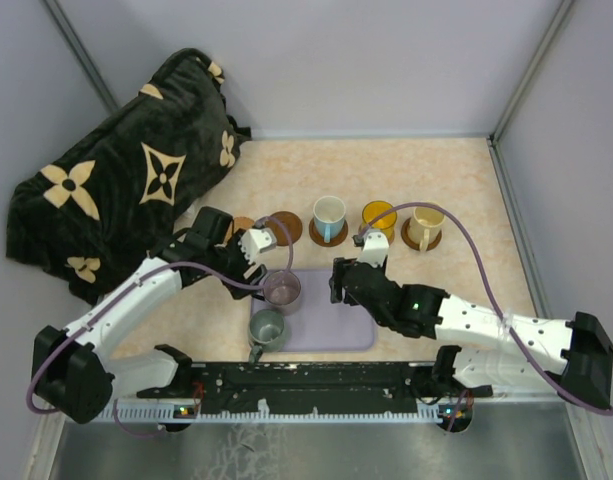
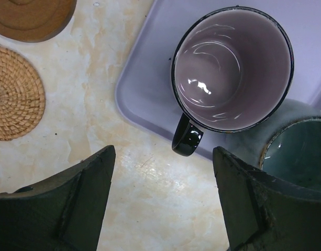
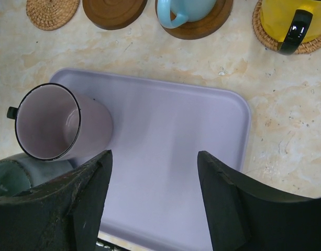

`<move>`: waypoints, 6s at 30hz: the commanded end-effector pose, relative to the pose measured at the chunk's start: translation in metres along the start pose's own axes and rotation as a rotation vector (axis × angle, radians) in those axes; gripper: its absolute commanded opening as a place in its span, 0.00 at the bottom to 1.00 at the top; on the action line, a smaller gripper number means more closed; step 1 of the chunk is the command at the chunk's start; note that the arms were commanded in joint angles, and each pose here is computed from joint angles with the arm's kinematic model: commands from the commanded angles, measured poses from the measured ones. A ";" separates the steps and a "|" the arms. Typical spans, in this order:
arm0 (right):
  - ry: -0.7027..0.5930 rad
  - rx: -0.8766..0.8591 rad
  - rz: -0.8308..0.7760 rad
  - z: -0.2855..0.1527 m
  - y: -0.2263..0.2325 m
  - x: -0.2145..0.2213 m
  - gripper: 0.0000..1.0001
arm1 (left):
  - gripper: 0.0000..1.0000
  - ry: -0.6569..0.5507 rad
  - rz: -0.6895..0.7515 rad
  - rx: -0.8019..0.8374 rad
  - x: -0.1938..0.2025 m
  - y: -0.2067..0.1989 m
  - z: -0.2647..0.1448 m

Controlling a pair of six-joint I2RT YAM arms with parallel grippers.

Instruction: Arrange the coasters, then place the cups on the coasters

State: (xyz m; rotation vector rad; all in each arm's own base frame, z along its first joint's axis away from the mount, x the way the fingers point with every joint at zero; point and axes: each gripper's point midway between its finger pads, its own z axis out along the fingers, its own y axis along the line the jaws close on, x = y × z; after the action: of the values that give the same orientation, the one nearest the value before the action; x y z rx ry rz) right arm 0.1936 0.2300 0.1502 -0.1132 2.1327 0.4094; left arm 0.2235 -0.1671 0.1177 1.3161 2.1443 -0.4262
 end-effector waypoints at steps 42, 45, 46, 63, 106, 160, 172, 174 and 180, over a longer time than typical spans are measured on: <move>-0.017 -0.008 0.035 -0.002 0.003 -0.002 0.67 | 0.22 0.048 -0.044 0.348 0.012 -0.047 0.050; -0.016 -0.002 0.034 -0.002 0.002 -0.001 0.67 | 0.14 0.069 -0.054 0.354 0.014 -0.047 0.053; -0.017 0.000 0.034 -0.002 0.001 -0.002 0.67 | 0.11 0.077 -0.059 0.351 0.015 -0.046 0.054; -0.038 0.007 0.035 -0.002 0.001 -0.007 0.68 | 0.00 -0.056 -0.202 -0.003 -0.040 0.006 0.023; -0.023 0.065 0.004 0.007 -0.008 0.004 0.68 | 0.00 -0.662 -0.642 -0.804 -0.125 0.102 0.014; 0.002 0.051 0.008 0.009 -0.006 0.011 0.68 | 0.00 -0.661 -0.774 -0.766 -0.126 0.101 0.070; 0.007 0.050 0.008 0.009 -0.006 0.013 0.68 | 0.00 -0.647 -0.769 -0.829 -0.118 0.101 0.065; 0.006 0.050 0.009 0.009 -0.006 0.013 0.68 | 0.00 -0.644 -0.771 -0.844 -0.116 0.101 0.062; 0.009 0.046 0.010 0.010 -0.005 0.014 0.68 | 0.00 -0.638 -0.770 -0.843 -0.114 0.100 0.064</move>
State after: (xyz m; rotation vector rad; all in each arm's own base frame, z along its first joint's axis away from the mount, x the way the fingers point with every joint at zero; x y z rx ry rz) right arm 0.1950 0.2245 0.1304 -0.0930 2.1665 0.3385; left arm 0.3598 -0.2265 0.1069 -0.0512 1.9348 -0.0780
